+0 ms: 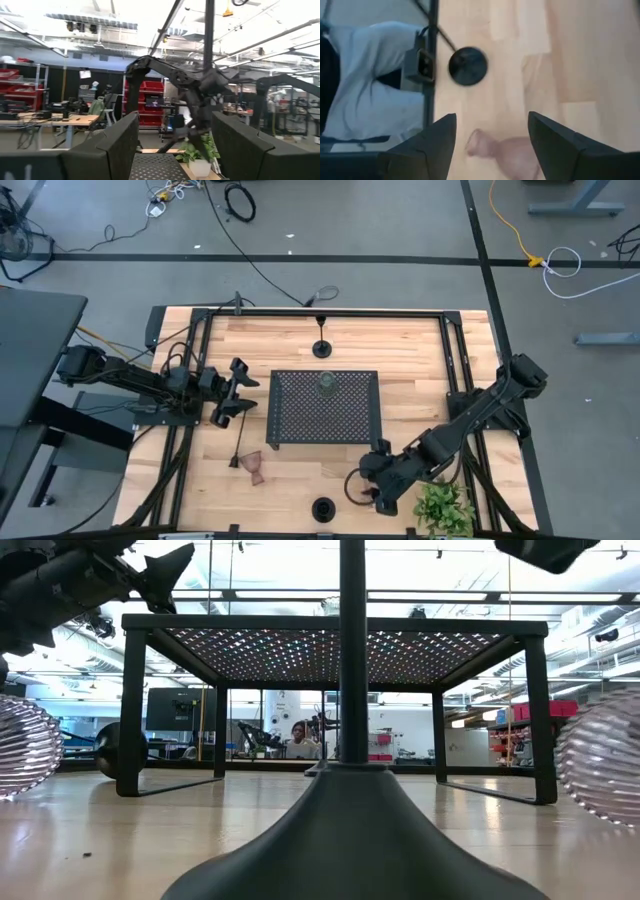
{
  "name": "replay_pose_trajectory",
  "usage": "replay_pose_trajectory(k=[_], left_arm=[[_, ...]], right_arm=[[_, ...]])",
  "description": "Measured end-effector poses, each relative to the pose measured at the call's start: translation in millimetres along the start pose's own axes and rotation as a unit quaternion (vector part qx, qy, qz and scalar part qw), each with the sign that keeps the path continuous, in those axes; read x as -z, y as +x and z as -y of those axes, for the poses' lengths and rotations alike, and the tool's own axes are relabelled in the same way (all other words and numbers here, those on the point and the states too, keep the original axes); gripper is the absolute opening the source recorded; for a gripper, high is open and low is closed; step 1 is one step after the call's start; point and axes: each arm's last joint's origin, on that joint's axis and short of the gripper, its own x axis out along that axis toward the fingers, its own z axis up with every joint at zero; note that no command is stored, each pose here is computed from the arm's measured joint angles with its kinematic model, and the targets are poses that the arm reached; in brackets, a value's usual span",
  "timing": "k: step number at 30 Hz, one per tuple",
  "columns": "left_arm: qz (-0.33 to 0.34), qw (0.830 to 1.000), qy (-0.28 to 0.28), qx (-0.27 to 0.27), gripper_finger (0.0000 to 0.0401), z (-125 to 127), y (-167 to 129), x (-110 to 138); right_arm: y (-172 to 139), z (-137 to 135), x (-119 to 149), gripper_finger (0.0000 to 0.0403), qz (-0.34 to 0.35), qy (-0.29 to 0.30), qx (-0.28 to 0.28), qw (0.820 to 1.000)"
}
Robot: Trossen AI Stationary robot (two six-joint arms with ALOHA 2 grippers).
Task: Pick & Place candle stick holders
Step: Put the right pink candle holder on the shelf aligned with the candle holder
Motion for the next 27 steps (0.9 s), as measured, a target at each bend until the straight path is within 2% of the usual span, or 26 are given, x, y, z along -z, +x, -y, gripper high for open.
replay_pose_trajectory(k=[3, 10, 14, 17, 19, 23, 27], left_arm=[[0.001, 1.0, 0.0, -0.011, 0.0248, -0.7, 0.0, -0.1], [0.003, 1.0, 0.0, -0.024, 0.0248, -1.4, 0.0, -0.1], [0.004, 0.999, 0.0, -0.04, 0.0248, -2.3, -0.1, -0.1], [0.003, 0.998, 0.0, -0.056, 0.0248, -3.3, -0.1, 0.4], [0.003, 0.998, 0.003, -0.065, 0.0248, -3.8, -0.2, 0.4], [0.004, 0.997, 0.011, -0.076, 0.0248, -4.4, -0.3, 0.3], [0.007, 0.997, 0.011, -0.077, 0.0248, -4.4, -0.4, -0.3]], right_arm=[[-0.5, -8.3, 4.7, 0.0225, -0.004, -0.009, -0.02, 1.0], [-0.1, -33.4, 2.5, 0.0187, 0.063, -0.062, -0.088, 0.992], [17.0, -45.0, 1.5, 0.0174, 0.09, -0.132, -0.124, 0.979], [22.3, -49.2, -1.9, 0.0166, 0.084, -0.209, -0.101, 0.969], [24.8, -47.4, -1.7, 0.016, 0.059, -0.267, -0.05, 0.961], [30.7, -41.5, 1.7, 0.015, 0.013, -0.372, 0.036, 0.928], [42.7, -37.6, 9.6, 0.0147, -0.028, -0.451, 0.055, 0.89]])
